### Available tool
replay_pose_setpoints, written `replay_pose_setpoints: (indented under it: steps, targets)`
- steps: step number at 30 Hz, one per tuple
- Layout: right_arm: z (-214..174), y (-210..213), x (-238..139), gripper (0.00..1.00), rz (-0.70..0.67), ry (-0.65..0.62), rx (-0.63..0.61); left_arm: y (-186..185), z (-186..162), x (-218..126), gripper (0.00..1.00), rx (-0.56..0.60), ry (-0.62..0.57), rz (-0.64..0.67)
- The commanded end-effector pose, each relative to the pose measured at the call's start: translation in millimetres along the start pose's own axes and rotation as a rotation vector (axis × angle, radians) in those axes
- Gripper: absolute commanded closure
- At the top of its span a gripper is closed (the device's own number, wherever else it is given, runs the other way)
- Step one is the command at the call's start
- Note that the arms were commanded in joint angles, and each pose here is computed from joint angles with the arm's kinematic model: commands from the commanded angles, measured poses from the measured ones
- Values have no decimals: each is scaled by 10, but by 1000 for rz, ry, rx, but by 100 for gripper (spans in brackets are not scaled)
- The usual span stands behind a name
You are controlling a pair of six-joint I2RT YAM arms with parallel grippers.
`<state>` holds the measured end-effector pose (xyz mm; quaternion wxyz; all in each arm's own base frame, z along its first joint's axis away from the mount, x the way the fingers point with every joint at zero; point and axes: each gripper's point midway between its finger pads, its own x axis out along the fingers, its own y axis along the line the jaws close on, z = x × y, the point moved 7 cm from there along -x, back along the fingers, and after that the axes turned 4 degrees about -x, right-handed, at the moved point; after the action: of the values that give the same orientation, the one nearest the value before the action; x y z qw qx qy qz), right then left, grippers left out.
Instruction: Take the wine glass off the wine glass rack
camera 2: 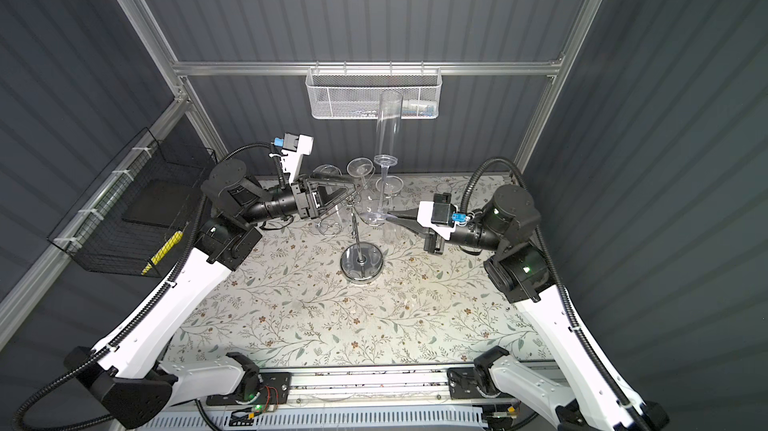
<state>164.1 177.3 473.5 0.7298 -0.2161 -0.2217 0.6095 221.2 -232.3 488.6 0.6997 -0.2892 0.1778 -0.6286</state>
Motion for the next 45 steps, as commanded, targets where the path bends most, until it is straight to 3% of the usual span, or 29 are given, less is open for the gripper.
replay_pose_setpoints:
  steps: [1,7,21,32,35,36,37,38,39,45]
  targets:
    - [142,34,30,100,51,-57,-177,-173,31,-9,22,37,32,-84]
    - [66,65,167,100,83,-28,-262,-136,-68,31,39,9,84,-105]
    - [-16,172,385,100,95,4,-391,-74,-192,125,66,-28,130,-116]
    - [-69,209,433,100,86,21,-423,-74,-185,145,100,-41,121,-113]
    - [-83,215,435,99,85,24,-428,-69,-184,150,100,-44,121,-114]
    - [-84,213,433,85,81,26,-429,-69,-180,150,100,-42,119,-114]
    - [-85,211,431,61,75,29,-425,-77,-176,149,100,-38,115,-114]
    - [-77,206,422,10,65,33,-415,-83,-172,146,100,-33,111,-112]
    - [-63,197,412,1,53,34,-398,-90,-165,141,100,-23,104,-109]
    - [187,25,272,1,-181,-67,-194,-96,-117,73,100,99,61,-5]
